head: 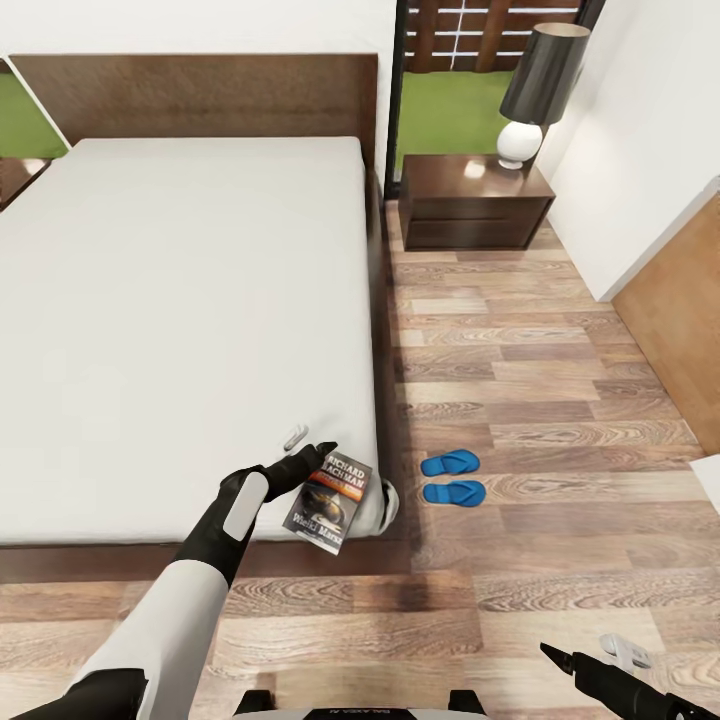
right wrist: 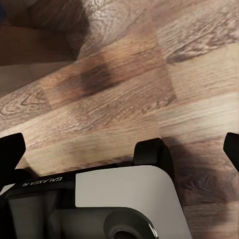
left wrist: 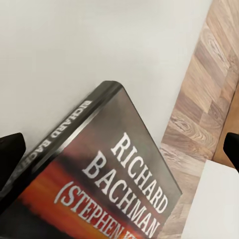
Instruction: In the bedroom, move the book from the bed onto either nightstand, and place the two sandals side by side next to the bed.
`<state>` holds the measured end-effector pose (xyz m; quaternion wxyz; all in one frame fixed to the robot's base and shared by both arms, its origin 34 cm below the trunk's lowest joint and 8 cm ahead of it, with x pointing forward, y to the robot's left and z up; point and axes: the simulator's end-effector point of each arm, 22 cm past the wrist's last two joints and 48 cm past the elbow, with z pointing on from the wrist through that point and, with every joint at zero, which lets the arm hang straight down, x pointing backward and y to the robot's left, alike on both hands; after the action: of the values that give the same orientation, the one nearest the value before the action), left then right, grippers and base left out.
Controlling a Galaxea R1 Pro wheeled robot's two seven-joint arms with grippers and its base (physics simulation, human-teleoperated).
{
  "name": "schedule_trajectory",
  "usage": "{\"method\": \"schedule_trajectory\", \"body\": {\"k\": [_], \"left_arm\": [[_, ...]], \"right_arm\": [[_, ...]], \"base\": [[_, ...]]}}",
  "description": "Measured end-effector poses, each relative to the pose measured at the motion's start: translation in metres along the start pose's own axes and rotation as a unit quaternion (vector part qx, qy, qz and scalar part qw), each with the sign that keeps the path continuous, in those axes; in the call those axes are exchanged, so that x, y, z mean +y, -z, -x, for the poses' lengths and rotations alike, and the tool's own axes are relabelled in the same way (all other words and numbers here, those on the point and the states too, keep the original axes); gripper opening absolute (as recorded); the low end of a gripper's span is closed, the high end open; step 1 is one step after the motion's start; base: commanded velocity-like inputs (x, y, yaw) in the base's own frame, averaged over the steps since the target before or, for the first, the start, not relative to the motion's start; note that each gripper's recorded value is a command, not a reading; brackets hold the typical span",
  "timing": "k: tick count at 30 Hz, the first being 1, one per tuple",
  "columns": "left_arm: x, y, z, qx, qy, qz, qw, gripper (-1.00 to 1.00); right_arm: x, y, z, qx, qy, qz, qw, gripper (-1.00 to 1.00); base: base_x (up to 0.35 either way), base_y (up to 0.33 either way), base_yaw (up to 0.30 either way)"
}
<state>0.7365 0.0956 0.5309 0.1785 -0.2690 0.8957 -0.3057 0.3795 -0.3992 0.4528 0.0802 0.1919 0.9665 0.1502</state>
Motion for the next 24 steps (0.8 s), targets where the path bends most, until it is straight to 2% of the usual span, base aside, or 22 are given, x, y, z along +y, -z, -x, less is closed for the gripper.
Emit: {"method": "schedule_trajectory", "body": {"k": [24], "left_arm": [[0.0000, 0.0001, 0.0000, 0.000, 0.000, 0.000, 1.0000, 1.00]], "right_arm": [[0.0000, 0.0001, 0.0000, 0.000, 0.000, 0.000, 1.0000, 1.00]], "base": [[-0.004, 0.000, 0.000]]}}
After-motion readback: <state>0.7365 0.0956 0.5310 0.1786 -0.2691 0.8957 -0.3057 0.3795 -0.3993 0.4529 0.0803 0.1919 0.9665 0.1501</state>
